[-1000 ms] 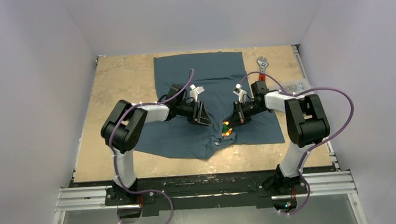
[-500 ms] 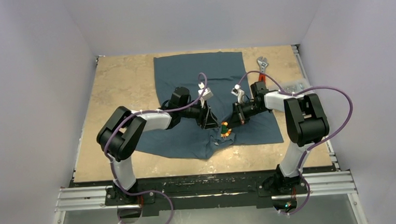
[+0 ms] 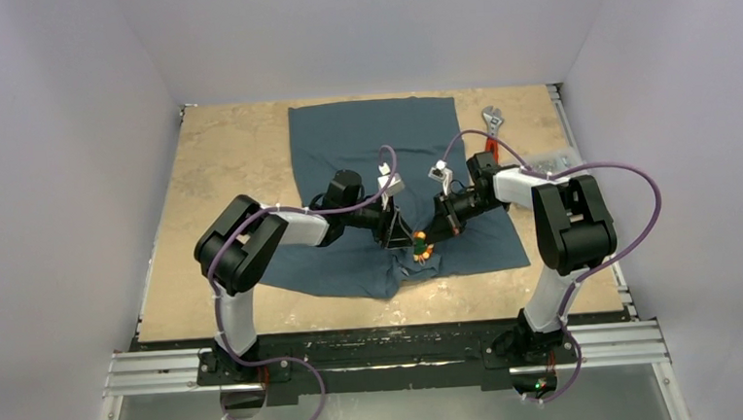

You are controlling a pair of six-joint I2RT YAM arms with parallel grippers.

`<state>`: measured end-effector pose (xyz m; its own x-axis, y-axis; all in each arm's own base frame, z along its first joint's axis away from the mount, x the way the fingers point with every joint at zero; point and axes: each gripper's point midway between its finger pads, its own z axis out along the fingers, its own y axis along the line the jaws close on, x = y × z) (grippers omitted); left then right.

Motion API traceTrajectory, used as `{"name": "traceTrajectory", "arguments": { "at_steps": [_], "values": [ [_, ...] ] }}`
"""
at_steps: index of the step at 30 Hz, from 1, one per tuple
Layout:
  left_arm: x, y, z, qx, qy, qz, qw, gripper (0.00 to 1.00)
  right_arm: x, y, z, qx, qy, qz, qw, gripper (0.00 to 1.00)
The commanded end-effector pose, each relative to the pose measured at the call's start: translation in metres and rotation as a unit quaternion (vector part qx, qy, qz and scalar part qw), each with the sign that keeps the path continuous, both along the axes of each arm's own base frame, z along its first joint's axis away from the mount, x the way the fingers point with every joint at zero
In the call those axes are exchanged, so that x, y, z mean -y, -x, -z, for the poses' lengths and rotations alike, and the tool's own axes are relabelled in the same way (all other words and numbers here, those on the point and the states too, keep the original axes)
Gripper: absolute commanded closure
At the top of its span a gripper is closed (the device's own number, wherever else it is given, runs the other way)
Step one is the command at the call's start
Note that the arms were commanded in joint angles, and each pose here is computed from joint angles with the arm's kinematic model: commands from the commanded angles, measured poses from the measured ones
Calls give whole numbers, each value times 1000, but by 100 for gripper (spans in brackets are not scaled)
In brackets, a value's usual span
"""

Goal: Remove the brooch from the garment

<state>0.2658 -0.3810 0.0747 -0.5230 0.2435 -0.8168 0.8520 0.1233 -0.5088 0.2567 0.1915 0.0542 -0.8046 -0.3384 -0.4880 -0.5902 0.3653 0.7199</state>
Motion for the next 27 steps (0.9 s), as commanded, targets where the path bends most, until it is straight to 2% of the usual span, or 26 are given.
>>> {"name": "traceTrajectory", "arguments": {
  "at_steps": [1, 5, 10, 16, 23, 27],
  "values": [
    [9, 3, -9, 13, 28, 32, 999, 47, -7, -5, -25, 46, -31, -30, 998, 100],
    [10, 2, -8, 7, 27, 30, 999, 55, -7, -7, -27, 53, -28, -40, 997, 100],
    [10, -7, -17, 12, 37, 11, 999, 51, -8, -4, -26, 63, -23, -59, 996, 100],
    [10, -4, -21, 39, 39, 40, 998, 51, -11, -4, -27, 77, -25, -77, 994, 100],
    [8, 1, -9, 39, 32, 56, 997, 54, -12, -6, -27, 89, -23, -94, 991, 100],
    [10, 0, -10, 33, 36, 54, 997, 59, -15, -5, -26, 96, -23, -111, 989, 100]
  ]
}}
